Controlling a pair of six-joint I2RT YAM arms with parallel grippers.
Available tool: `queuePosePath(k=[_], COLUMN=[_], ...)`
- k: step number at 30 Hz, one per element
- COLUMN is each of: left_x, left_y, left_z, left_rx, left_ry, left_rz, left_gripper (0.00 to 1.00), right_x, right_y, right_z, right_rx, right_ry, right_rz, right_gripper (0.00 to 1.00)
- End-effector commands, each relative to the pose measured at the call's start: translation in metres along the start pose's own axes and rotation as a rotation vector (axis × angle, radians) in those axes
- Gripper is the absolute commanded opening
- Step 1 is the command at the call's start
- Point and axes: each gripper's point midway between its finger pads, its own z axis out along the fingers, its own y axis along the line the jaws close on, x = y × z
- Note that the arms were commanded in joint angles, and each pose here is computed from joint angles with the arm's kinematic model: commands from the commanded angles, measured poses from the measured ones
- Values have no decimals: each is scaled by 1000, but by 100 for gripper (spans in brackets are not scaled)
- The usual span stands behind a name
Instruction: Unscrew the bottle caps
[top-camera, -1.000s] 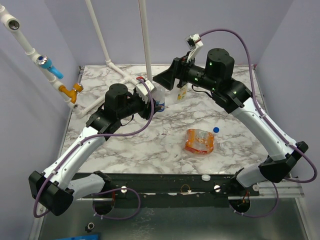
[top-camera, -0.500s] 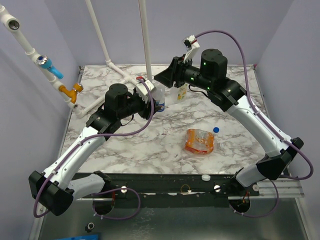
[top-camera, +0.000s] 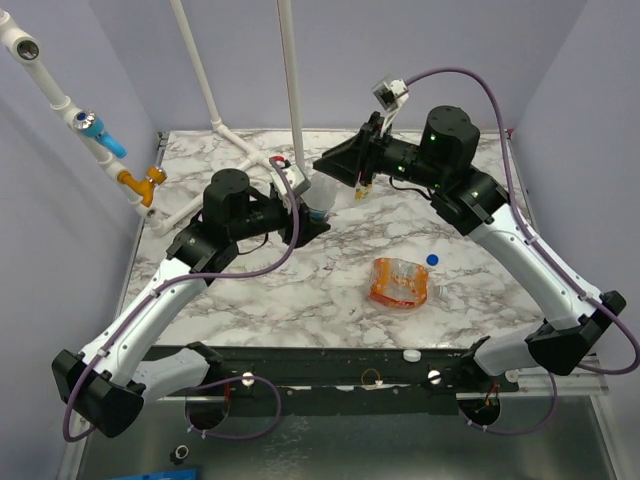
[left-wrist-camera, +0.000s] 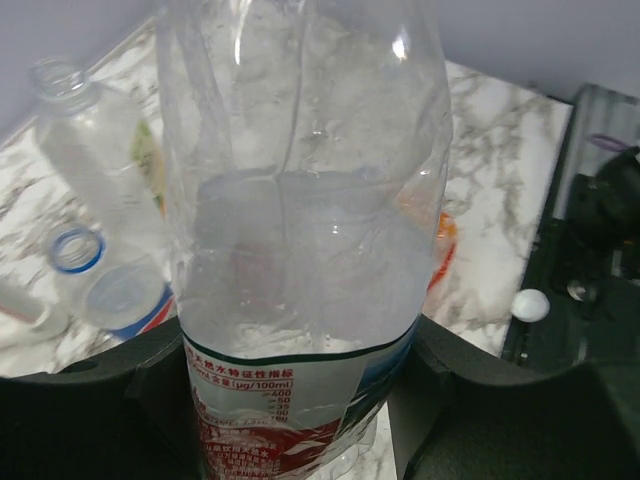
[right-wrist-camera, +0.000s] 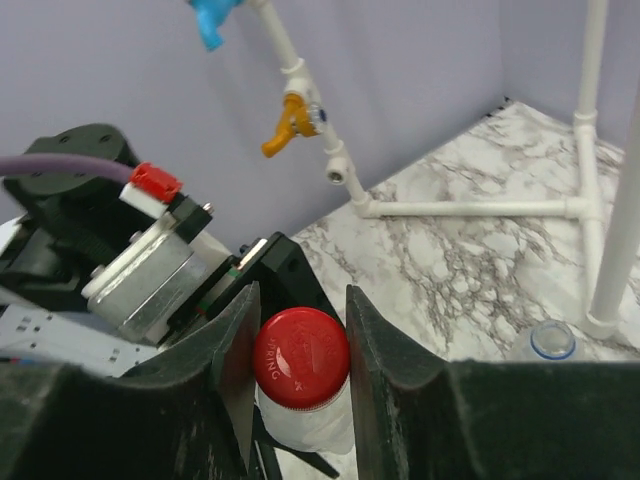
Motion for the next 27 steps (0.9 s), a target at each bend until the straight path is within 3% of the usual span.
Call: queuePosePath(k=[1, 4, 9, 13, 17, 19, 27], left_x=[-21, -26, -24, -24, -24, -23, -16], left_y=[-62, -79, -81, -78, -69, -65, -59], left_z=[-21, -27, -27, -26, -22, -20, -17], left_rx=[303, 399, 404, 393, 342, 318, 290], left_ry=[-66, -56, -53, -53, -55, -56, -46], left_rz=[-35, -112, -111, -112, -100, -90, -84], left_gripper=[0, 0, 0, 0, 0, 0, 0], right_x=[-25, -18, -9, -9, -16, -18, -42], right_y=[70, 95, 112, 111, 89, 77, 63], right_z=[-34, -51, -68, -70, -56, -48, -50], right_rx=[-318, -461, -573, -552, -414, -341, -204], right_ry=[-63, -35, -1, 0, -21, -18, -118], right_rz=[-160, -202, -235, -244, -218, -192, -194], right_gripper=[17, 17, 18, 26, 46, 49, 22])
